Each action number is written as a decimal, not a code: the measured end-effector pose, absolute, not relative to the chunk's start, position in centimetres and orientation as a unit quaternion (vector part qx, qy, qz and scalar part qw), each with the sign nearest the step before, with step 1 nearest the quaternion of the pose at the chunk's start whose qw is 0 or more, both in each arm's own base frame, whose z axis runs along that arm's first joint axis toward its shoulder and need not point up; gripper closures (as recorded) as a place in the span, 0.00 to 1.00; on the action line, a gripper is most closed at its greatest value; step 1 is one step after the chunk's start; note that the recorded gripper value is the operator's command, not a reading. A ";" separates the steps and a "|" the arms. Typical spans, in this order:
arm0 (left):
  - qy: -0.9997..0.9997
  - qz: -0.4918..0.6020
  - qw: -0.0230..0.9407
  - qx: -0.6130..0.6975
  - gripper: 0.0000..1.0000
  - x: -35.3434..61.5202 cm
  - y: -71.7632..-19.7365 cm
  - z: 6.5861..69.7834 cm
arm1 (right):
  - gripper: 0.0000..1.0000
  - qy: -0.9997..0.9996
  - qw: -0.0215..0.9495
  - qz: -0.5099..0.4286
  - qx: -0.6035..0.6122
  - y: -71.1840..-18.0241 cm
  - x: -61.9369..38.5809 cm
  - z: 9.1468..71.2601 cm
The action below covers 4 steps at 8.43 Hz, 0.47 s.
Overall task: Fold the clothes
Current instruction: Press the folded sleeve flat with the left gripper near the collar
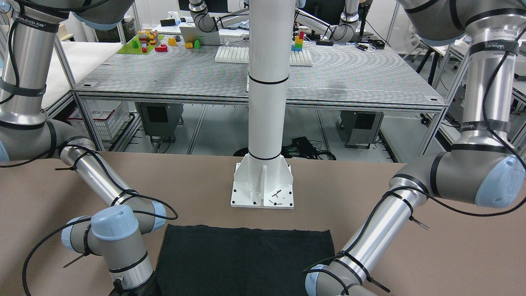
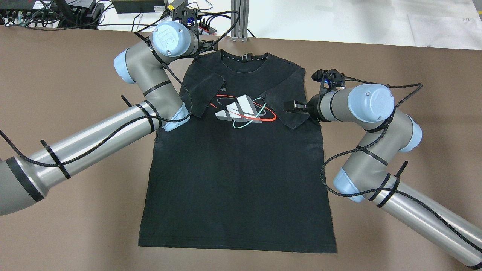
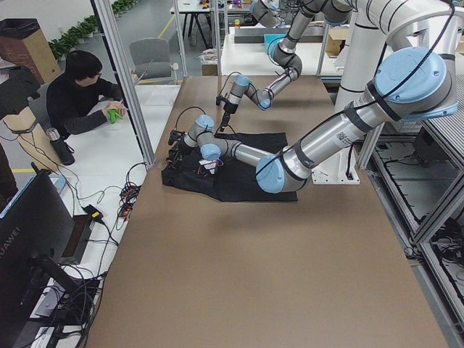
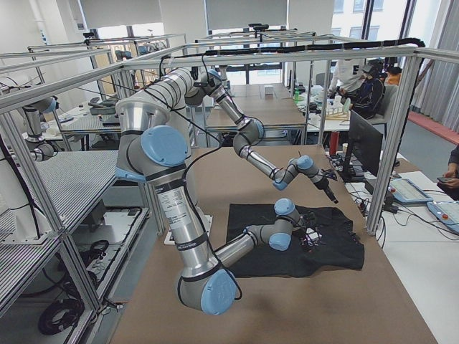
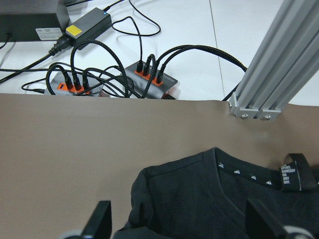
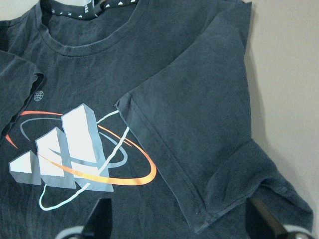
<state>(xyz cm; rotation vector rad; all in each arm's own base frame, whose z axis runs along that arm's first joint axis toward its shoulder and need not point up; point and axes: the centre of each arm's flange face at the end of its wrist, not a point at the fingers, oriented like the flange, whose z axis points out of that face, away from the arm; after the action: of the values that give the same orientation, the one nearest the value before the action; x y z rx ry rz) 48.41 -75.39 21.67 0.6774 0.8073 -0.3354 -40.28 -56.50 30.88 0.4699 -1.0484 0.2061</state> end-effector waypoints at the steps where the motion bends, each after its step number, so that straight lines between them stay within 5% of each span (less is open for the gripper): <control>1: 0.378 -0.163 0.849 0.330 0.05 48.7 -75.7 23.5 | 0.06 -0.494 0.835 0.099 0.224 -56.5 -40.3 30.9; 4: 0.352 -0.168 0.859 0.330 0.06 49.9 -76.2 27.8 | 0.06 -0.493 0.834 0.100 0.225 -56.6 -40.2 30.8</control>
<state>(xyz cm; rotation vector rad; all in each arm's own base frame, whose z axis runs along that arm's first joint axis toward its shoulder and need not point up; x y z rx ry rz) 49.90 -76.22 27.78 0.6936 0.7394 -0.3526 -40.25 -56.60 30.78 0.4774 -1.0452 0.2120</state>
